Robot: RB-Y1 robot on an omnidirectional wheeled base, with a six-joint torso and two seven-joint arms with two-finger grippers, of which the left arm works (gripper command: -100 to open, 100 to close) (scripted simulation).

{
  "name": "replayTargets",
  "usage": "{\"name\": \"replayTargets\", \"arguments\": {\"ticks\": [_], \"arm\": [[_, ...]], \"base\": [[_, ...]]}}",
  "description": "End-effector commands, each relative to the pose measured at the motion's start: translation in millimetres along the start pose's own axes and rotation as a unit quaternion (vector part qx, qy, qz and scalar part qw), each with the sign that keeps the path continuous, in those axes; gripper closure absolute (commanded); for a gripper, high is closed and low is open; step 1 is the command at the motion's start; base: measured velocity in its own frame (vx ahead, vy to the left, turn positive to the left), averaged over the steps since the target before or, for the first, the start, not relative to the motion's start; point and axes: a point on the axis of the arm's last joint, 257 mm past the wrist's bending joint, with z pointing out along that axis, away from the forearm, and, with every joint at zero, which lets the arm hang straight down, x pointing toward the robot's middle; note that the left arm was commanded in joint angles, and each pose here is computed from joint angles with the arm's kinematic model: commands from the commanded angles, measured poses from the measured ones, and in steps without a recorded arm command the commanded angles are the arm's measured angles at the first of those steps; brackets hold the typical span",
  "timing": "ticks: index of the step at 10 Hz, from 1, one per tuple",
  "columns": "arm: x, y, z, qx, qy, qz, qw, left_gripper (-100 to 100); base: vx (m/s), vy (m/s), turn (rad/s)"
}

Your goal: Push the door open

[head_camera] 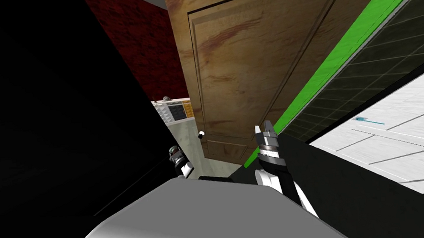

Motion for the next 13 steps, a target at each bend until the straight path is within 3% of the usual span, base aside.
{"name": "replayTargets", "arguments": {"ticks": [1,2,4,6,8,9,11,12,13], "arm": [[5.3,-18.1,10.2,0.023,0.012,0.003,0.9997,100],[5.1,-29.0,11.9,0.042,0.011,0.003,0.9991,100],[-2.4,-30.8,8.2,0.041,0.002,0.009,0.9991,100],[4.2,-49.5,13.5,0.077,0.009,0.002,0.997,100],[-1.4,-51.5,10.8,0.077,0.002,0.006,0.997,100],[4.1,-50.4,13.6,0.078,0.009,0.002,0.9969,100],[2.1,-69.7,12.8,0.112,0.005,0.001,0.9937,100],[2.0,-70.6,12.8,0.113,0.005,0.001,0.9936,100],[0.6,-79.9,11.5,0.129,0.003,0.001,0.9916,100]], "base": [[0.045,0.08,-0.064],[0.043,0.094,-0.116],[0.023,0.034,-0.025],[0.038,0.051,-0.135],[0.035,0.044,-0.048],[0.005,0.012,0.029],[0.035,0.052,-0.138],[0.027,0.064,-0.074],[0.031,0.073,-0.087]]}}
